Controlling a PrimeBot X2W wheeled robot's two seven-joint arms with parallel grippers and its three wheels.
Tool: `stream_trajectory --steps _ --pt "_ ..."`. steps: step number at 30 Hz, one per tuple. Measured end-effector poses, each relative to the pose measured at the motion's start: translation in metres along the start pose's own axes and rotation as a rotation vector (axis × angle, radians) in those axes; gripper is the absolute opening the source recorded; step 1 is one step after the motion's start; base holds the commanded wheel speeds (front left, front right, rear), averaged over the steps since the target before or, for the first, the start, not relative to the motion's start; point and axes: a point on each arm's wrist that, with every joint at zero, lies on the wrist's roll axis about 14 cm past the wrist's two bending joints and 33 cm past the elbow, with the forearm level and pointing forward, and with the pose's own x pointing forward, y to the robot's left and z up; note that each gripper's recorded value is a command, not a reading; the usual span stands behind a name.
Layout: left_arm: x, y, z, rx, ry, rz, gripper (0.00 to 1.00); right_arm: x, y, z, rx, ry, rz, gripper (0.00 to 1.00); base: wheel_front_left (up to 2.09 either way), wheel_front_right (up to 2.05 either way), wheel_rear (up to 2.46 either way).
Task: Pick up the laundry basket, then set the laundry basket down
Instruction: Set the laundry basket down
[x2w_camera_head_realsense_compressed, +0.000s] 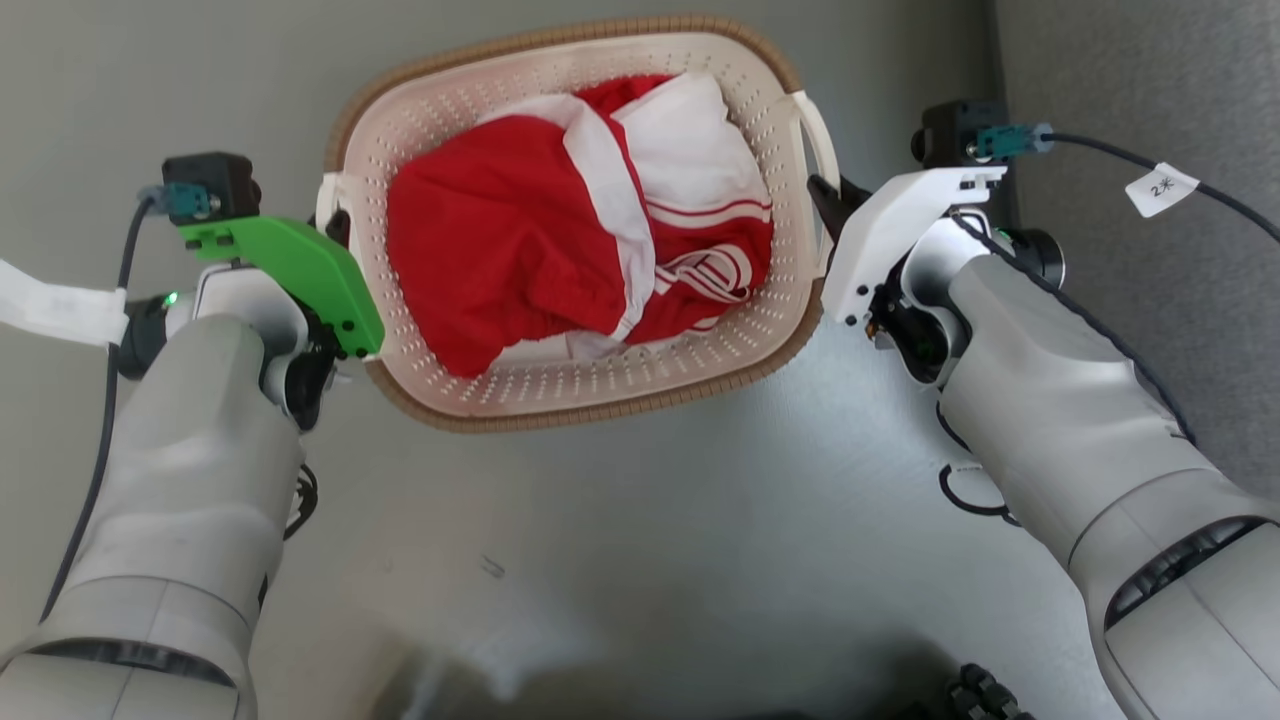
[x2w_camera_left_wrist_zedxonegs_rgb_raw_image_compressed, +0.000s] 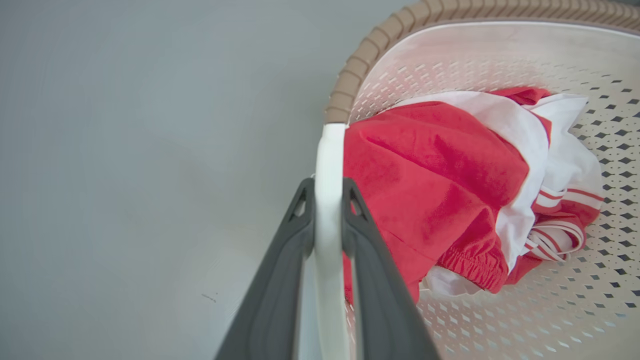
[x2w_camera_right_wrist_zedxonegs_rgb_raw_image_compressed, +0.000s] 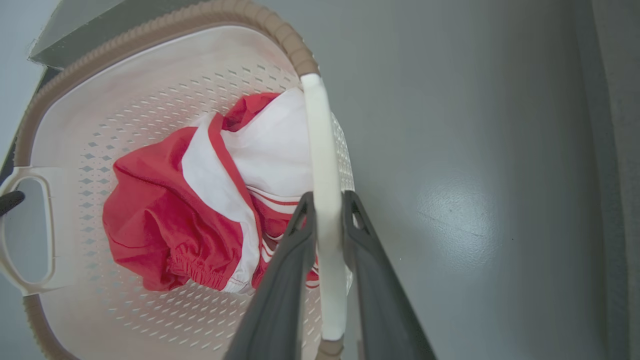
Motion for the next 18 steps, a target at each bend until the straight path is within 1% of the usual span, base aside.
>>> stream_trajectory --steps 18 --pt "0.037 0.017 -0.019 -0.002 0.017 0.015 0.0 0.039 -0.015 -0.017 0.007 0.034 -0.02 0.0 0.0 0.0 0.0"
